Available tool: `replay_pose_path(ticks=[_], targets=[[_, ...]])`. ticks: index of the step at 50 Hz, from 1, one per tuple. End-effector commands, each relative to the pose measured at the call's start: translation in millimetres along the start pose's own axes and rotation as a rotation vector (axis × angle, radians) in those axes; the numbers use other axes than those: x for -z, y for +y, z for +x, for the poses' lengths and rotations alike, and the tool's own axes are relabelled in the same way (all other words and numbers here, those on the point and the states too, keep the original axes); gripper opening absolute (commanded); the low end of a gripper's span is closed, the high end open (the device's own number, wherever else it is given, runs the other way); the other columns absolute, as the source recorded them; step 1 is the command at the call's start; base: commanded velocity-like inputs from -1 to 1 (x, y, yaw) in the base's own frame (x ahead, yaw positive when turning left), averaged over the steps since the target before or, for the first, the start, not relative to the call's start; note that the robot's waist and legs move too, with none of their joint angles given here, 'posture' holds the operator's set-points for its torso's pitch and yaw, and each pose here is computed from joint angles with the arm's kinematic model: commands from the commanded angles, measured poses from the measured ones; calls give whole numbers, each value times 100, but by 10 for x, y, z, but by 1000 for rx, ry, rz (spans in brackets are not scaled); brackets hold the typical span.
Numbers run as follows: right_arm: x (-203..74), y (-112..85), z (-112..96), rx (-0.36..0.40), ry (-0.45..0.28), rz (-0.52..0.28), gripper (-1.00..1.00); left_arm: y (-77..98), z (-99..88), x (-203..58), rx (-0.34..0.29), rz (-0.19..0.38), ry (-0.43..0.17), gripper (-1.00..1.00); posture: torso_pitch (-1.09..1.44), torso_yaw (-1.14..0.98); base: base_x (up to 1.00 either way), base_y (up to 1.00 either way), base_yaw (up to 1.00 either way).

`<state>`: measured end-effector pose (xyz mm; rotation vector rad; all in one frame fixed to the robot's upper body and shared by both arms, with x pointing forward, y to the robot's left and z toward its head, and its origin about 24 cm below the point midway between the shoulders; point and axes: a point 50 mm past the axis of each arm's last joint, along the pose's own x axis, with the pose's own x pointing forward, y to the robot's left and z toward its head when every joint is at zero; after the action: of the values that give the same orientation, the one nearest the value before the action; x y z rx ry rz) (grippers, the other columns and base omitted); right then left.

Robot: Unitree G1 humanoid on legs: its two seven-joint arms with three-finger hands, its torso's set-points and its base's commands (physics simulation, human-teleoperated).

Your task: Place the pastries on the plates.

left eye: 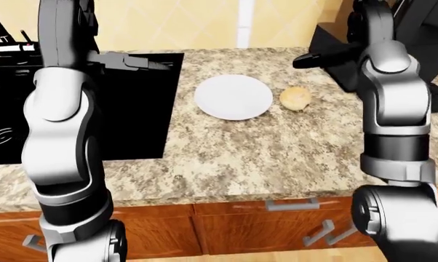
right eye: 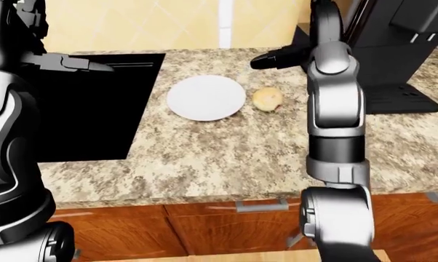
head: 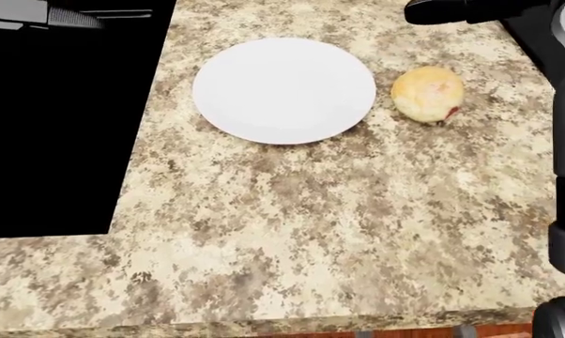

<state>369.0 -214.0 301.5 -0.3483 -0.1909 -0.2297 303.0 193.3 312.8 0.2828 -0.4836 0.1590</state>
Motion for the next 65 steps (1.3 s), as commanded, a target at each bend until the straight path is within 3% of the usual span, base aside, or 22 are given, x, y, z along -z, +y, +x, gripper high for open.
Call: replay_pose_path(ticks=[1,14,24,37,65], targets=[[-220,-58,49,24,-103,-29,100,47,6,-178,-23,2,-84,100,0,0,0,0,0],[-32,53,328,-43,-14,-206,100,68,-27,-153,-29,3,-80,100,0,0,0,0,0],[119,115,335,-142,41,-351,100,65,-30,-135,-28,14,-75,100,0,0,0,0,0],[373,306,289,-246,92,-382,100,71,-13,-131,-33,12,-74,100,0,0,0,0,0],[651,415,306,-269,156,-403,96,89,-22,-124,-39,14,-70,100,0,0,0,0,0]])
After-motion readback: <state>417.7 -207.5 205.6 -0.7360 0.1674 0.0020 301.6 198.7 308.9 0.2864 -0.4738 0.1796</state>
